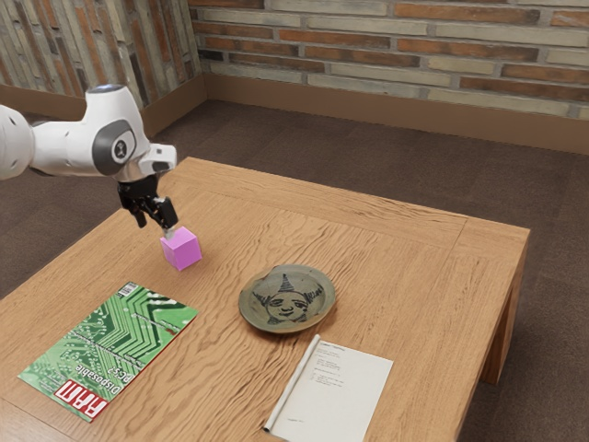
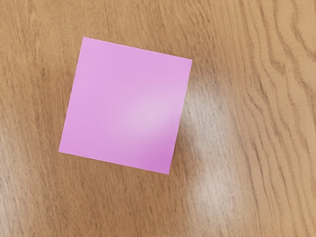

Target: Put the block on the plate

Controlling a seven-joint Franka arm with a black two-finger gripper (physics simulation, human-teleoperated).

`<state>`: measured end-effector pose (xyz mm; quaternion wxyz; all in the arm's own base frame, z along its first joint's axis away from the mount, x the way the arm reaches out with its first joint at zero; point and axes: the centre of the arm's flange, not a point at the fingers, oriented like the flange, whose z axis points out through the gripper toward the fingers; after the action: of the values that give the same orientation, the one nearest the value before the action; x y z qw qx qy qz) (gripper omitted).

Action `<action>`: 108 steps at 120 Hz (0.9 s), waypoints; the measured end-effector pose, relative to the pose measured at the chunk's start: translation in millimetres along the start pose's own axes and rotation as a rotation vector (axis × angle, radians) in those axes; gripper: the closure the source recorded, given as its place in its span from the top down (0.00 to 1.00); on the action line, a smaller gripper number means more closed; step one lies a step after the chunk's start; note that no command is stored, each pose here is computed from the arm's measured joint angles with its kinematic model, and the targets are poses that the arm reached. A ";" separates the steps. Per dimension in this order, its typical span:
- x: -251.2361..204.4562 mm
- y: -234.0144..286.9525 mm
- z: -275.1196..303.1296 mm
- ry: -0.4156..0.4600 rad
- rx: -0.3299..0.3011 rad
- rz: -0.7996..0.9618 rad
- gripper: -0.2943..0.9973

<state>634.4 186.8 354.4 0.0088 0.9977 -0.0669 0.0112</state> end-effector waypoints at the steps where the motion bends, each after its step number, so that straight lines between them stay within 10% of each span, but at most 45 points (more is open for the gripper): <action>1: 0.2 -1.5 1.4 0.004 0.001 0.009 0.77; 48: 26.4 -10.9 46.0 0.076 0.047 0.349 0.77; 108: 25.1 -24.8 85.8 0.085 0.045 0.341 0.74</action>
<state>664.4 206.4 268.8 -0.0125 0.9704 -0.2344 0.0561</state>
